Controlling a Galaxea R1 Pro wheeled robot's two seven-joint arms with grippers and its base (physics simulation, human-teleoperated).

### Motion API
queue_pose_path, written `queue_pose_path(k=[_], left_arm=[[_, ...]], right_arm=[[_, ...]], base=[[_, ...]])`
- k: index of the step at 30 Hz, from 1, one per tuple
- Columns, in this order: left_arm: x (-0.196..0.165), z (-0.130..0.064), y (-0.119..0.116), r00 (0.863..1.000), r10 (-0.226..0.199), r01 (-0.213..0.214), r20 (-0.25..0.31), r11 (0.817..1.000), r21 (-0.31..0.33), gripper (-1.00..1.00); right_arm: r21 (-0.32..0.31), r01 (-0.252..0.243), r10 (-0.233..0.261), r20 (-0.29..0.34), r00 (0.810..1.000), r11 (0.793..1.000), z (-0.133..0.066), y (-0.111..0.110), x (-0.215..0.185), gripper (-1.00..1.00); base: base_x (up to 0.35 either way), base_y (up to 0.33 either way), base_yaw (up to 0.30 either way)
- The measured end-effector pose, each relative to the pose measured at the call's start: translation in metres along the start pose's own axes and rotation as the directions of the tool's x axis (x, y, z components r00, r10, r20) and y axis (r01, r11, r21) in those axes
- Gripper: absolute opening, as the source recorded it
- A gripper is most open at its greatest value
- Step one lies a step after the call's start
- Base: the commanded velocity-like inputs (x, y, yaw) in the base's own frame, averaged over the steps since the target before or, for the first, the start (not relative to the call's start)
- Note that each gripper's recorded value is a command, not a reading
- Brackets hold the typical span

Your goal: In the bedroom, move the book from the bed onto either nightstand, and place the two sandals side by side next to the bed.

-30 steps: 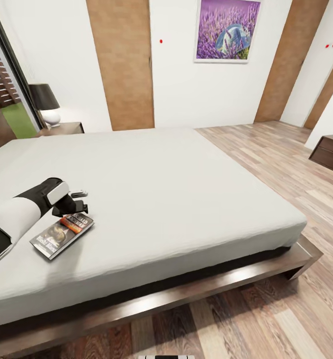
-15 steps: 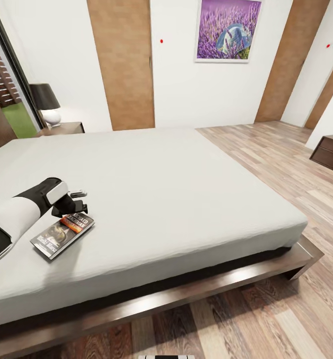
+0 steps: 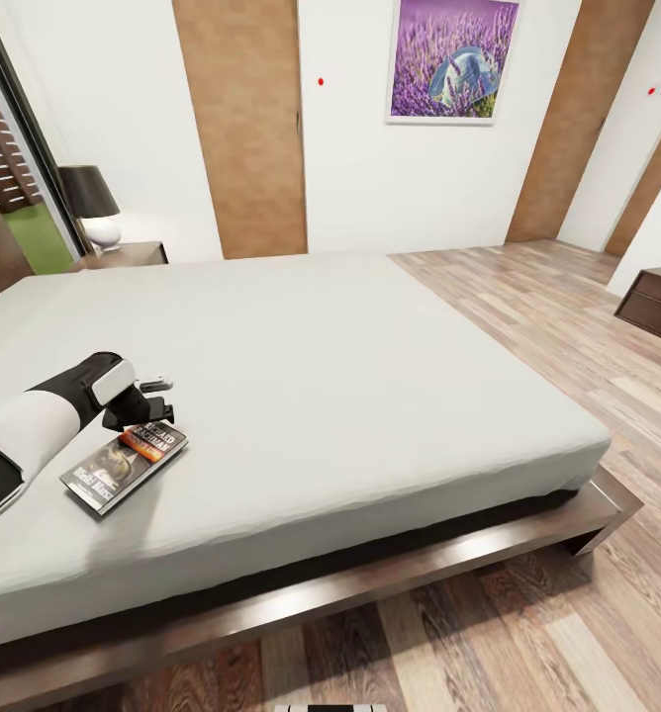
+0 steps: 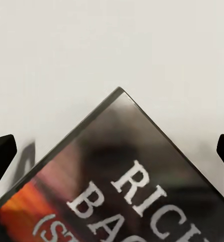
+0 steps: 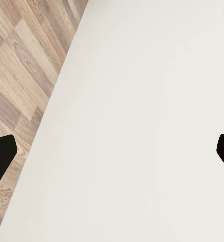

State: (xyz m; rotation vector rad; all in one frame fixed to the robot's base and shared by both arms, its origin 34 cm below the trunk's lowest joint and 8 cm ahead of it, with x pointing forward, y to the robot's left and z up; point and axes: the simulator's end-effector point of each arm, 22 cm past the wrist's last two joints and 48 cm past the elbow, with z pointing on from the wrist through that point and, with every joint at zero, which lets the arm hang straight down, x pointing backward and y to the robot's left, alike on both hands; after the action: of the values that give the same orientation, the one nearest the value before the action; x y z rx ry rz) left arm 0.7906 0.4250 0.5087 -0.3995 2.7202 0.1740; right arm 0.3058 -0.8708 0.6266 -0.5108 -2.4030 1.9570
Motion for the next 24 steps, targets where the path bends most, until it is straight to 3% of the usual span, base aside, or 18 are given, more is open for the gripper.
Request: queue_pose_path(k=[9,24], left_arm=[[0.000,0.000,0.000,1.000,0.002,-0.002,0.000,1.000,-0.001,1.00],[-0.003,-0.001,0.011,0.999,0.040,-0.040,0.006,0.998,-0.050,1.00]], right_arm=[[0.000,0.000,0.000,0.000,1.000,1.000,0.000,0.000,0.000,1.00],[-0.001,0.001,-0.001,0.001,1.000,1.000,0.000,0.001,0.000,1.00]], base=[[0.000,0.000,0.000],[0.000,0.000,0.012]])
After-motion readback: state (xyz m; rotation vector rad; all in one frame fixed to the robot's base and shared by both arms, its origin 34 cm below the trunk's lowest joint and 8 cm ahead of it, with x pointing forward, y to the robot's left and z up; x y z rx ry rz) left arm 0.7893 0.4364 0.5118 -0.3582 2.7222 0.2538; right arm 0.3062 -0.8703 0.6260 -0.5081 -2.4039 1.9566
